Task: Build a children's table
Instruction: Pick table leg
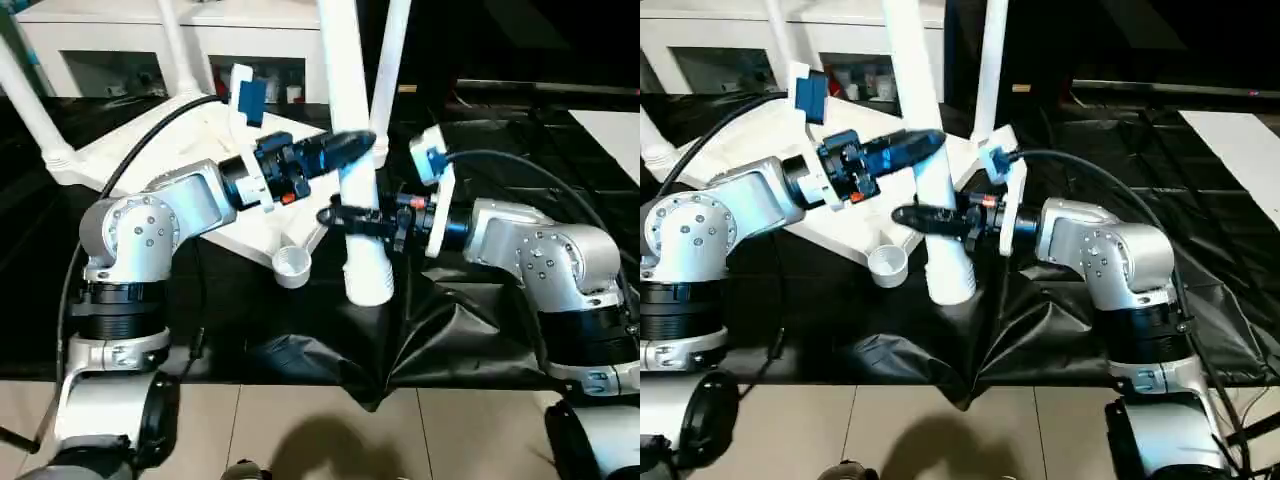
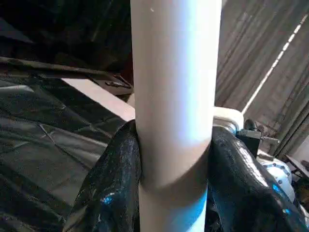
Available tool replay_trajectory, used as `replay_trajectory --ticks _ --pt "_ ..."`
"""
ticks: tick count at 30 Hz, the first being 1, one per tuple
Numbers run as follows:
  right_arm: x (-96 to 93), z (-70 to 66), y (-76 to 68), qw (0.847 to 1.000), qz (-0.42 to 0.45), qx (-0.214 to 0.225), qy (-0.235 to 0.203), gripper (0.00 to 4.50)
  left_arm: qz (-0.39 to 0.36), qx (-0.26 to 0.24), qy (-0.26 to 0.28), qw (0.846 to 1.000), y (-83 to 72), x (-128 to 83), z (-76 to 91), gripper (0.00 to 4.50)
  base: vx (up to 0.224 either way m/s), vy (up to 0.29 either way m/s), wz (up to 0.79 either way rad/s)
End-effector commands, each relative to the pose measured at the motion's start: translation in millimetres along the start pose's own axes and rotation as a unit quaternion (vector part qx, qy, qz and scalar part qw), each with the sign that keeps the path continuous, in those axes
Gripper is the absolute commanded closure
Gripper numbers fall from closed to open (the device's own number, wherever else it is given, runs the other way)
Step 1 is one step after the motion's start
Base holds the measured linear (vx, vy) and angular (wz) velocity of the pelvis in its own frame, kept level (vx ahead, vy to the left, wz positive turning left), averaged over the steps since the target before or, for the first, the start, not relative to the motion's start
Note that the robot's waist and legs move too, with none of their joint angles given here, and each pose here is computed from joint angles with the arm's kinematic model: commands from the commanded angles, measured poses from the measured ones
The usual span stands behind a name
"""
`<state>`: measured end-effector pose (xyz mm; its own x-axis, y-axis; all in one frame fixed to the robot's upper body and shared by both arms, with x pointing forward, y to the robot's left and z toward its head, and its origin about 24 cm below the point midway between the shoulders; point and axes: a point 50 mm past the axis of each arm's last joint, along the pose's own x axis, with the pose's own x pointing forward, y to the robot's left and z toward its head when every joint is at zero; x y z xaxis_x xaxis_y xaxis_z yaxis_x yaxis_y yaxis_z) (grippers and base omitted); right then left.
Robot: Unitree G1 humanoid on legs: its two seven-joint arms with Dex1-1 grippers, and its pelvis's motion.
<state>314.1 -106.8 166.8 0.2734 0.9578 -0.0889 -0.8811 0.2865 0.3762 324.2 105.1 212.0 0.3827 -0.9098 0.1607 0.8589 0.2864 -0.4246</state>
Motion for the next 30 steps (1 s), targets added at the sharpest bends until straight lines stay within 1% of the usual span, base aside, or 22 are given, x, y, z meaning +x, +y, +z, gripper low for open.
replay_trajectory --ticks 1,3,4,6,7,8,9,10,11,13,14,17,18,20,22,23,24,25,26,27,29,30 --pt "-3.6 -4.1 -1.9 1.000 -0.016 0.001 0.012 2.31 -0.020 0.014 -0.010 1.000 -4.8 -0.1 7.1 2.68 0.000 0.000 0.00" --pt "-2.3 -4.1 -1.7 1.000 -0.018 -0.006 0.011 2.55 -0.018 0.014 -0.010 1.000 -4.0 -0.6 6.5 2.68 0.000 0.000 0.00" --pt "-0.8 -4.0 -2.2 0.999 -0.025 -0.018 0.011 2.55 -0.016 0.015 -0.010 1.000 -3.3 -1.0 6.1 2.68 0.000 0.000 0.00" --pt "0.0 -3.4 -2.8 0.999 -0.030 -0.022 0.008 2.63 -0.013 0.016 -0.010 1.000 -2.7 -1.1 6.0 2.68 0.000 0.000 0.00" --pt "2.5 -2.1 -6.0 0.998 -0.055 -0.034 0.001 2.64 0.013 0.019 -0.010 1.000 1.5 0.2 5.6 2.68 0.000 0.000 0.00" --pt "6.1 -0.9 -10.0 0.995 -0.087 -0.049 -0.006 2.65 0.048 0.009 -0.014 0.999 7.6 2.8 5.0 2.68 0.000 0.000 0.00" --pt "6.7 -0.8 -10.5 0.995 -0.091 -0.051 -0.007 2.65 0.052 0.006 -0.015 0.998 8.5 3.2 4.9 2.33 0.000 0.000 0.00" --pt "9.6 -0.7 -12.6 0.992 -0.110 -0.062 -0.009 2.65 0.072 0.002 -0.019 0.997 11.3 5.4 4.3 2.12 0.000 0.000 0.00" --pt "11.5 -0.9 -13.0 0.991 -0.116 -0.064 -0.011 2.65 0.073 0.003 -0.022 0.997 10.5 7.3 3.4 1.98 0.000 0.000 0.00" --pt "13.7 -0.9 -13.1 0.990 -0.122 -0.067 -0.015 2.66 0.077 0.008 -0.024 0.997 9.8 9.5 2.0 1.89 0.000 0.000 0.00" --pt "18.6 -0.7 -14.7 0.985 -0.149 -0.081 -0.020 2.66 0.119 0.027 -0.023 0.992 13.3 16.1 -2.7 1.63 0.000 0.000 0.00" --pt "25.9 -0.7 -17.4 0.977 -0.187 -0.098 -0.026 2.66 0.166 0.025 -0.044 0.985 18.6 26.4 -7.3 1.57 0.000 0.000 0.00" --pt "26.9 -0.6 -17.6 0.976 -0.192 -0.101 -0.026 2.66 0.171 0.024 -0.046 0.984 19.1 27.4 -7.9 1.55 0.000 0.000 0.00" --pt "30.9 -0.3 -18.4 0.971 -0.213 -0.107 -0.032 2.66 0.202 0.011 -0.056 0.978 23.2 30.0 -8.6 1.55 0.000 0.000 0.00" --pt "31.8 -0.2 -18.5 0.969 -0.218 -0.109 -0.033 2.66 0.208 0.007 -0.060 0.976 23.9 30.5 -8.4 1.82 0.000 0.000 0.00" --pt "35.0 -1.2 -19.2 0.965 -0.230 -0.119 -0.030 2.66 0.223 0.002 -0.071 0.972 26.3 30.9 -6.3 1.89 0.000 0.000 0.00" --pt "35.0 -1.2 -19.2 0.965 -0.230 -0.119 -0.030 2.66 0.223 0.002 -0.071 0.972 26.3 30.9 -6.3 1.89 0.000 0.000 0.00" --pt "36.9 -2.1 -19.2 0.964 -0.235 -0.124 -0.029 2.66 0.233 0.001 -0.076 0.970 27.8 30.4 -5.2 2.07 0.000 0.000 0.00" --pt "37.4 -2.4 -19.1 0.963 -0.236 -0.125 -0.029 2.66 0.237 0.002 -0.077 0.968 28.5 30.0 -4.8 2.07 0.000 0.000 0.00" --pt "37.8 -2.7 -18.9 0.963 -0.237 -0.126 -0.029 2.66 0.241 0.003 -0.078 0.967 29.0 29.6 -4.5 2.33 0.000 0.000 0.00" --pt "38.4 -3.2 -18.7 0.962 -0.240 -0.128 -0.031 2.66 0.252 0.004 -0.084 0.964 31.0 27.5 -3.4 2.37 0.000 0.000 0.00" --pt "38.5 -3.2 -18.9 0.961 -0.242 -0.131 -0.031 2.66 0.255 0.002 -0.089 0.963 32.1 25.6 -2.6 2.52 0.000 0.000 0.00"
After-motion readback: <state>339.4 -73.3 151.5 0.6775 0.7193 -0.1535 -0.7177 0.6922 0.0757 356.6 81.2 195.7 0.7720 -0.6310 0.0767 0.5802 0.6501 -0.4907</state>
